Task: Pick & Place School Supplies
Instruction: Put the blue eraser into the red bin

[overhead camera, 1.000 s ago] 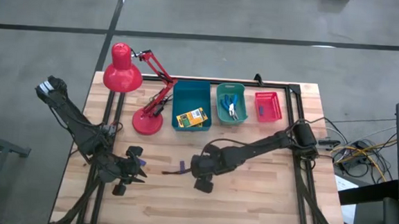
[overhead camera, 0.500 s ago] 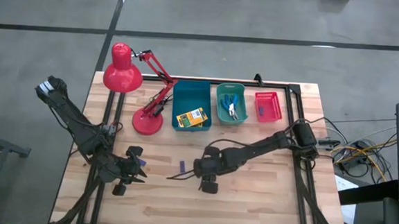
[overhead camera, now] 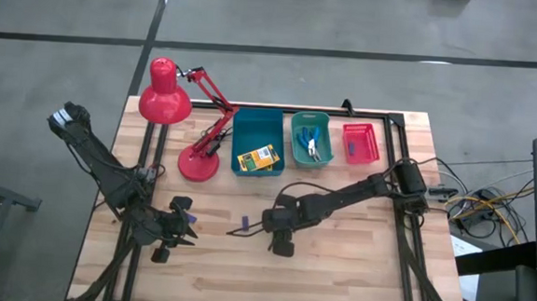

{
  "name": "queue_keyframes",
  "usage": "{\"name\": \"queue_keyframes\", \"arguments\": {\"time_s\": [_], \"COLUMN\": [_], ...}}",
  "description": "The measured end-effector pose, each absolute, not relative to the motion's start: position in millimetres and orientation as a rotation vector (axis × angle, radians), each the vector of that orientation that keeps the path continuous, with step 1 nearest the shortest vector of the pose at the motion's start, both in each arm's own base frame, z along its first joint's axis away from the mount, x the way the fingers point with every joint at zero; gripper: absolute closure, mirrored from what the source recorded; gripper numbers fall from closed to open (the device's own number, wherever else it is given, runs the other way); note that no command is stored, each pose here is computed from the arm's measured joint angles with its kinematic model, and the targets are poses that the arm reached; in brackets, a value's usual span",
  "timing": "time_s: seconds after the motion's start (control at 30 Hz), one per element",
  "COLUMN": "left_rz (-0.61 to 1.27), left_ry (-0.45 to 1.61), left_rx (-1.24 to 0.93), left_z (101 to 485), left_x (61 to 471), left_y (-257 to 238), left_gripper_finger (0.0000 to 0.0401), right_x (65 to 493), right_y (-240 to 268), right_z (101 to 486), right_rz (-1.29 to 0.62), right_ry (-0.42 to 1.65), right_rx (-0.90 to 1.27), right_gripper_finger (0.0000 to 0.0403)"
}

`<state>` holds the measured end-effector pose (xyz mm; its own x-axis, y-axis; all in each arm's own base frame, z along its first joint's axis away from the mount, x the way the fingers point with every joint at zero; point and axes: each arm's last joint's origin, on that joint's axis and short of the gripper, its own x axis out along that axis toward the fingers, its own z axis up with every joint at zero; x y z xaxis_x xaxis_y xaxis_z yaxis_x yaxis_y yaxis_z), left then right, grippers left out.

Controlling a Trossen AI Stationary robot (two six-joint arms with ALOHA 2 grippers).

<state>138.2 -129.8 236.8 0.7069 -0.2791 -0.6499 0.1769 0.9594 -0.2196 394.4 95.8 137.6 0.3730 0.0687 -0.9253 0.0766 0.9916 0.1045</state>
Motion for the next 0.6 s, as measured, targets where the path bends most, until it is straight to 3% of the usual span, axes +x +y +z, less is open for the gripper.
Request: {"name": "queue_keyframes", "arguments": {"time_s": [0.37, 0.6], "left_rz": [-0.254, -0.254], "left_ry": [0.744, 0.744], "left_rx": [-0.145, -0.145], "left_z": [237, 237], "left_x": [138, 138], "left_y": [-130, -130], "left_gripper_finger": [0.0302, 0.0302], "right_x": [389, 373], "right_y": [97, 97], "right_z": [138, 140], "right_rz": [0.032, 0.016], "right_ry": [1.252, 1.409], "right_rx": [0.178, 0.267], "right_gripper_finger": [0.0307, 0.0308]}}
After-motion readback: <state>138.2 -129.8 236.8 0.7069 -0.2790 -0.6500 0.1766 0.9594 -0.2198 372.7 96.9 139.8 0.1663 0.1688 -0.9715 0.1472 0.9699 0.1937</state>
